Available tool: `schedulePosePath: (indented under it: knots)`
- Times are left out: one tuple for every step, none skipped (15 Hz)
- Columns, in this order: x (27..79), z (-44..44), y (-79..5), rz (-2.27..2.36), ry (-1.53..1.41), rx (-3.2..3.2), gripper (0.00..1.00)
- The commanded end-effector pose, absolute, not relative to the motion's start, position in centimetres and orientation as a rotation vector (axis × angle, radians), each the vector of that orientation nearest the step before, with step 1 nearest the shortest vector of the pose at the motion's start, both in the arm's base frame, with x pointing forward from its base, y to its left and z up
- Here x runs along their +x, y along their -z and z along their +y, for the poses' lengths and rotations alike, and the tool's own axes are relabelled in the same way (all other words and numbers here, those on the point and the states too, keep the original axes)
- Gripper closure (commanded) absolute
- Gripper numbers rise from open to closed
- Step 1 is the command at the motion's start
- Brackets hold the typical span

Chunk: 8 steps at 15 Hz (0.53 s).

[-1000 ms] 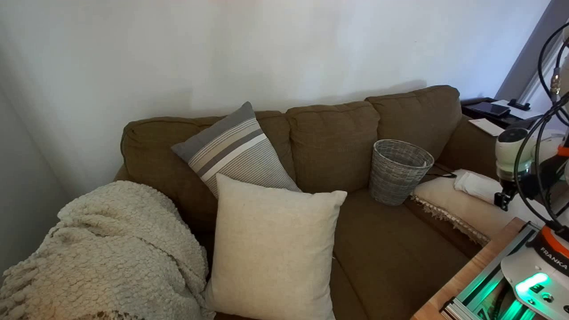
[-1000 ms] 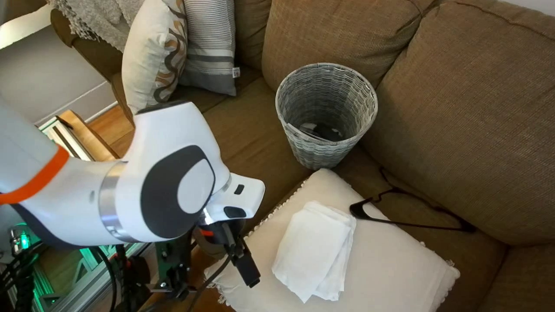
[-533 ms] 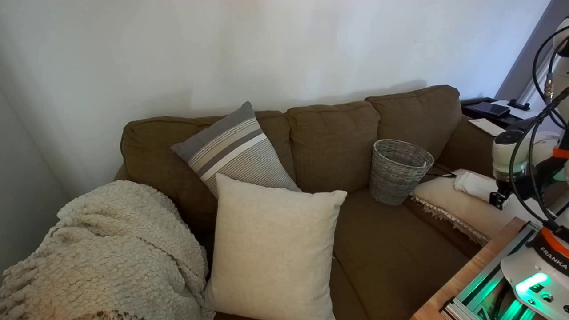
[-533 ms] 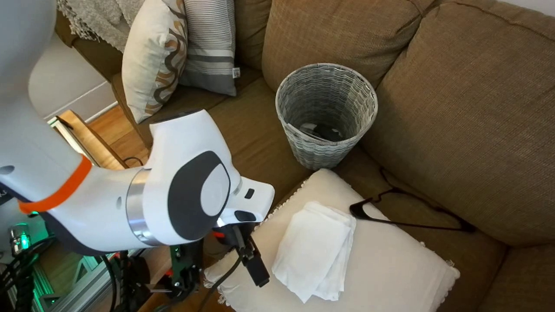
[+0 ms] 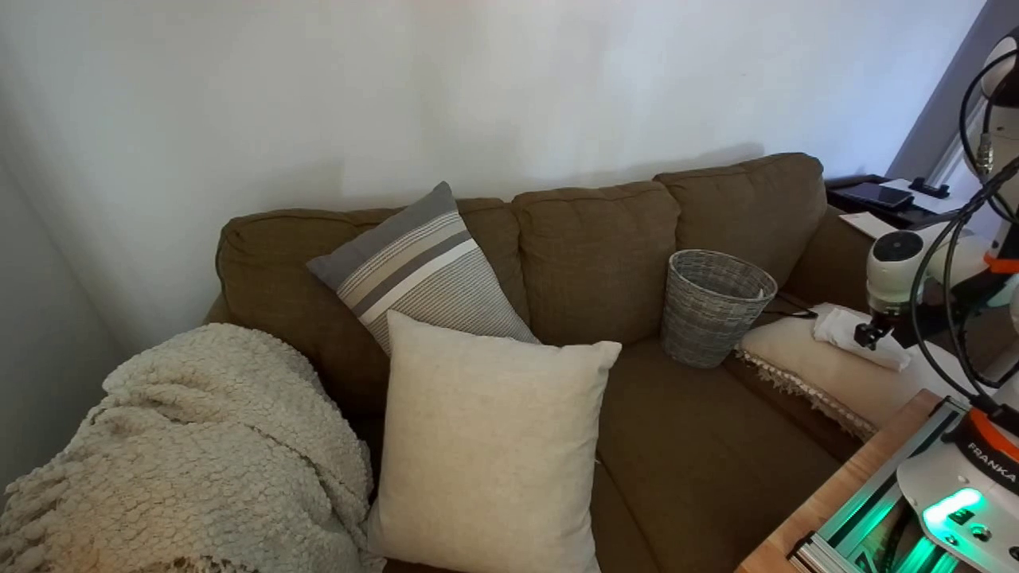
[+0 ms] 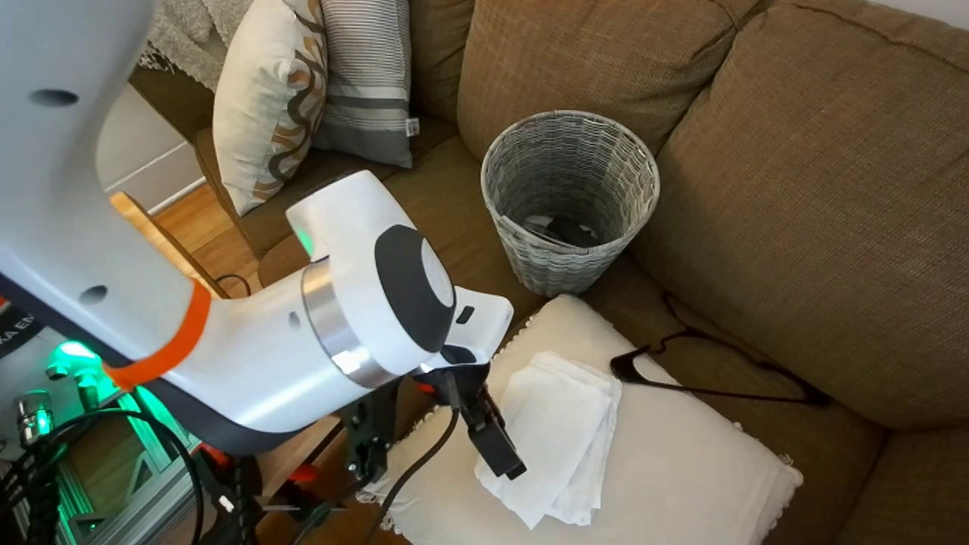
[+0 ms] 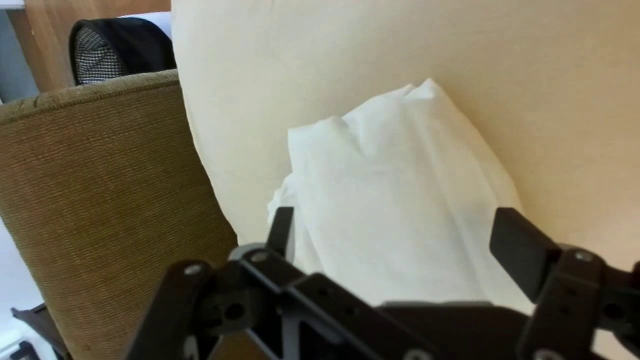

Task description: Put the white towel in the basket

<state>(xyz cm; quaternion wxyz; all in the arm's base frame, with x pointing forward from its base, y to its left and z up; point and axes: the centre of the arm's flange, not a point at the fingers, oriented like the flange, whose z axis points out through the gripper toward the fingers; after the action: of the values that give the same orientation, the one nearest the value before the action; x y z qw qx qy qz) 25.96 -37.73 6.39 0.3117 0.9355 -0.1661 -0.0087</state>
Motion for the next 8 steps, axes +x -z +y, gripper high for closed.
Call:
schedulePosePath:
  knots:
    - [24.8, -38.1, -2.5, -0.481, 0.032, 2.442, 0.0]
    - [24.7, -38.1, -1.7, -0.482, 0.034, 2.448, 0.0]
    - [24.6, -38.1, -1.2, -0.485, 0.033, 2.48, 0.0]
    - [24.6, -37.7, -1.2, -0.48, 0.026, 2.545, 0.0]
    - [24.6, -37.1, -1.3, -0.461, 0.005, 2.584, 0.0]
    - [24.9, -36.5, -2.2, -0.443, -0.032, 2.634, 0.0]
    - [25.1, -36.1, -2.7, -0.411, -0.063, 2.666, 0.0]
    - [25.3, -36.1, -2.8, -0.368, -0.078, 2.696, 0.0]
